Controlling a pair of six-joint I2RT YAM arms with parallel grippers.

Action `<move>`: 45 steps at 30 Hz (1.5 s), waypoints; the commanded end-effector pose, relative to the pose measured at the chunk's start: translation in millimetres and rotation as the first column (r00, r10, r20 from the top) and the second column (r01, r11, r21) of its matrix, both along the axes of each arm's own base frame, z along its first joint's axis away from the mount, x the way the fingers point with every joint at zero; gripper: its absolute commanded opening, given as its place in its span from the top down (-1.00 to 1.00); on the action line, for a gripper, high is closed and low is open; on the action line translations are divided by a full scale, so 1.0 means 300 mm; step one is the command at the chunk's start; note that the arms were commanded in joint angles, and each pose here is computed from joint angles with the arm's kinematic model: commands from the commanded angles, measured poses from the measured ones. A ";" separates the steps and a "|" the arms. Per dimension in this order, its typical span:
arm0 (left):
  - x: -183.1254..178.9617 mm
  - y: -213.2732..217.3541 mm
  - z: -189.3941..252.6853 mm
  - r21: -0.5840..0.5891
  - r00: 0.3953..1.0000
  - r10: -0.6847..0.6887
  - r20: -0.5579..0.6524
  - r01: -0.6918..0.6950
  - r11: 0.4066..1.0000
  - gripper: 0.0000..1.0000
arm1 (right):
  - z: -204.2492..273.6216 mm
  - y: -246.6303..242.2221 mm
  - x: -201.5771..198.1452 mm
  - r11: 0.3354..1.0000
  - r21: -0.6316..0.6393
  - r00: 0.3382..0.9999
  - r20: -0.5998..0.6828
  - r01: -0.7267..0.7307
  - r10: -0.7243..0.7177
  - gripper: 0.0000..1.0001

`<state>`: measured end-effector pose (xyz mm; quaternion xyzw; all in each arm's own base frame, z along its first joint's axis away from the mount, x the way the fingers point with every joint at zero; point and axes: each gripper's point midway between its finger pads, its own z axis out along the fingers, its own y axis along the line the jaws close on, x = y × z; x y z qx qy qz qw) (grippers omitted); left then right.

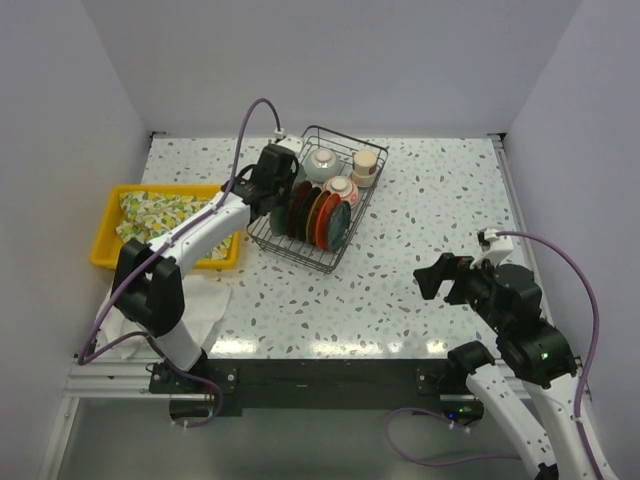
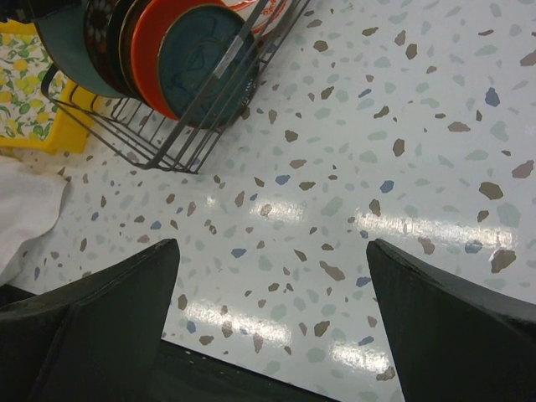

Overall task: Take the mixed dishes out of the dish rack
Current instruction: Pick up the plate from the dish rack.

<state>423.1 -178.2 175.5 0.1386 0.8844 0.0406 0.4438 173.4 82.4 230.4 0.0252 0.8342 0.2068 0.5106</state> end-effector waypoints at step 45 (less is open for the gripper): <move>-0.057 0.131 0.652 -0.031 0.917 0.151 0.370 -0.150 0.988 1.00 | 0.003 0.135 0.116 0.979 0.192 0.998 0.033 -0.063 0.058 -0.97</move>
